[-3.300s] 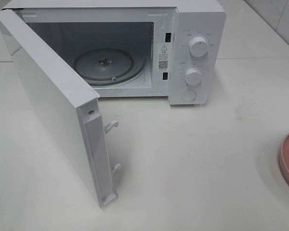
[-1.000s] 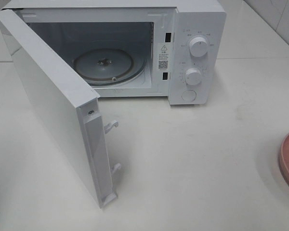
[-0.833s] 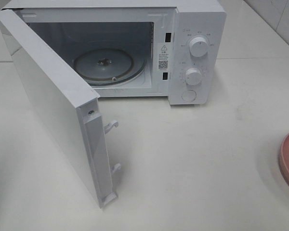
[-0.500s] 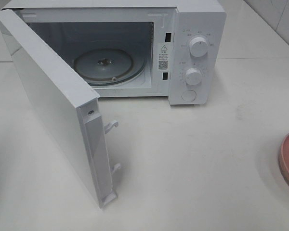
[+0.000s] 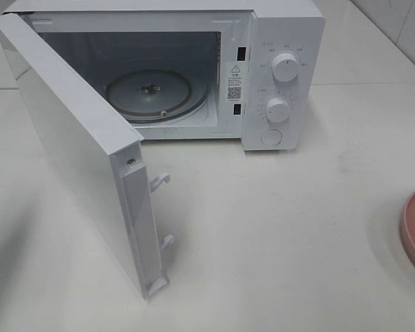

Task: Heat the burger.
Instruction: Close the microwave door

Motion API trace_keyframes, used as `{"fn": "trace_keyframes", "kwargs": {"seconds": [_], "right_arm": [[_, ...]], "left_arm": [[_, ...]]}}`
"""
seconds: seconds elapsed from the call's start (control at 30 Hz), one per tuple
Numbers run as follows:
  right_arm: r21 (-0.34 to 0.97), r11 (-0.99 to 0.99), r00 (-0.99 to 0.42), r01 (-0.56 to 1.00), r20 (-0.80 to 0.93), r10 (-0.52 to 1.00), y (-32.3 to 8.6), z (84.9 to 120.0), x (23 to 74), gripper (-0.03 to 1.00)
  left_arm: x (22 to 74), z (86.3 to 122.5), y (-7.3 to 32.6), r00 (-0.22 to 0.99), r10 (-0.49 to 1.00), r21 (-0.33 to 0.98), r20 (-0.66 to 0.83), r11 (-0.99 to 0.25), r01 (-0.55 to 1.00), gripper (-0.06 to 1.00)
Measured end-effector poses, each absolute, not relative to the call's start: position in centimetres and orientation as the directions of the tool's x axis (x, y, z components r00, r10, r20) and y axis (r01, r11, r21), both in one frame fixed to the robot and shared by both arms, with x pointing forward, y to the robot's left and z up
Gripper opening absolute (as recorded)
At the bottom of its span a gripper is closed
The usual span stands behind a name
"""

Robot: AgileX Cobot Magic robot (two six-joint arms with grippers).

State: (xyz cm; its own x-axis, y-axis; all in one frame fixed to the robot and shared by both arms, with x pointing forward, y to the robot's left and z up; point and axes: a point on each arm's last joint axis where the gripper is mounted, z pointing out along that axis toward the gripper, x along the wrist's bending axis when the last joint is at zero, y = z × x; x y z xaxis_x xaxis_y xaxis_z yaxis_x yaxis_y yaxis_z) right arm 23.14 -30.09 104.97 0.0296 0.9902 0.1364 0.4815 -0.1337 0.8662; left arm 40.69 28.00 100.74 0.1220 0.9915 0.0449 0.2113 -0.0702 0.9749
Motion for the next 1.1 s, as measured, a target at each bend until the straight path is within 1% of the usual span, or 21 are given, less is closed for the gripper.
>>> {"fn": "trace_keyframes", "kwargs": {"seconds": [0.03, 0.23, 0.3, 0.4, 0.47, 0.5, 0.57, 0.63, 0.67, 0.77, 0.83, 1.1], "right_arm": [[0.866, -0.134, 0.03, 0.482, 0.136, 0.99, -30.1, 105.0, 23.1, 0.76], [0.866, -0.134, 0.03, 0.482, 0.136, 0.99, -30.1, 105.0, 23.1, 0.76], [0.866, -0.134, 0.03, 0.482, 0.136, 0.99, -30.1, 105.0, 23.1, 0.76], [0.866, -0.134, 0.03, 0.482, 0.136, 0.99, -30.1, 105.0, 23.1, 0.76], [0.866, -0.134, 0.03, 0.482, 0.136, 0.99, -30.1, 105.0, 23.1, 0.76], [0.866, -0.134, 0.03, 0.482, 0.136, 0.99, -30.1, 105.0, 23.1, 0.76], [0.866, -0.134, 0.03, 0.482, 0.136, 0.99, -30.1, 105.0, 23.1, 0.76], [0.866, -0.134, 0.03, 0.482, 0.136, 0.99, -30.1, 105.0, 23.1, 0.76], [0.866, -0.134, 0.03, 0.482, 0.136, 0.99, -30.1, 105.0, 23.1, 0.76], [0.866, -0.134, 0.03, 0.482, 0.136, 0.99, -30.1, 105.0, 23.1, 0.76], [0.866, -0.134, 0.03, 0.482, 0.136, 0.99, -30.1, 105.0, 23.1, 0.76], [0.866, -0.134, 0.03, 0.482, 0.136, 0.99, -30.1, 105.0, 23.1, 0.76]], "left_arm": [[41.2, 100.3, 27.6, 0.142, 0.989, 0.973, 0.049, -0.08, 0.217, 0.0], [42.1, 99.5, 26.8, 0.171, 0.984, 0.972, 0.039, -0.077, 0.221, 0.0], [42.7, 98.6, 25.9, 0.217, 0.976, 0.969, 0.016, -0.069, 0.236, 0.0], [42.8, 98.5, 25.6, 0.236, 0.972, 0.969, 0.016, -0.074, 0.236, 0.0], [43.1, 98.0, 24.6, 0.295, 0.956, 0.971, 0.007, -0.077, 0.226, 0.0], [43.1, 98.0, 24.6, 0.295, 0.956, 0.971, 0.007, -0.077, 0.226, 0.0], [43.5, 97.1, 23.3, 0.359, 0.933, 0.967, -0.002, -0.089, 0.237, 0.0], [43.5, 96.8, 23.0, 0.371, 0.929, 0.965, -0.004, -0.094, 0.245, 0.0], [43.7, 96.5, 22.1, 0.399, 0.917, 0.96, -0.009, -0.104, 0.26, 0.0], [43.9, 96.4, 21.6, 0.411, 0.911, 0.96, -0.015, -0.103, 0.262, 0.0], [44.4, 96.3, 20.0, 0.427, 0.903, 0.96, -0.054, -0.071, 0.272, 0.0], [45.2, 95.9, 17.0, 0.471, 0.88, 0.96, -0.057, -0.082, 0.269, 0.0]]}}
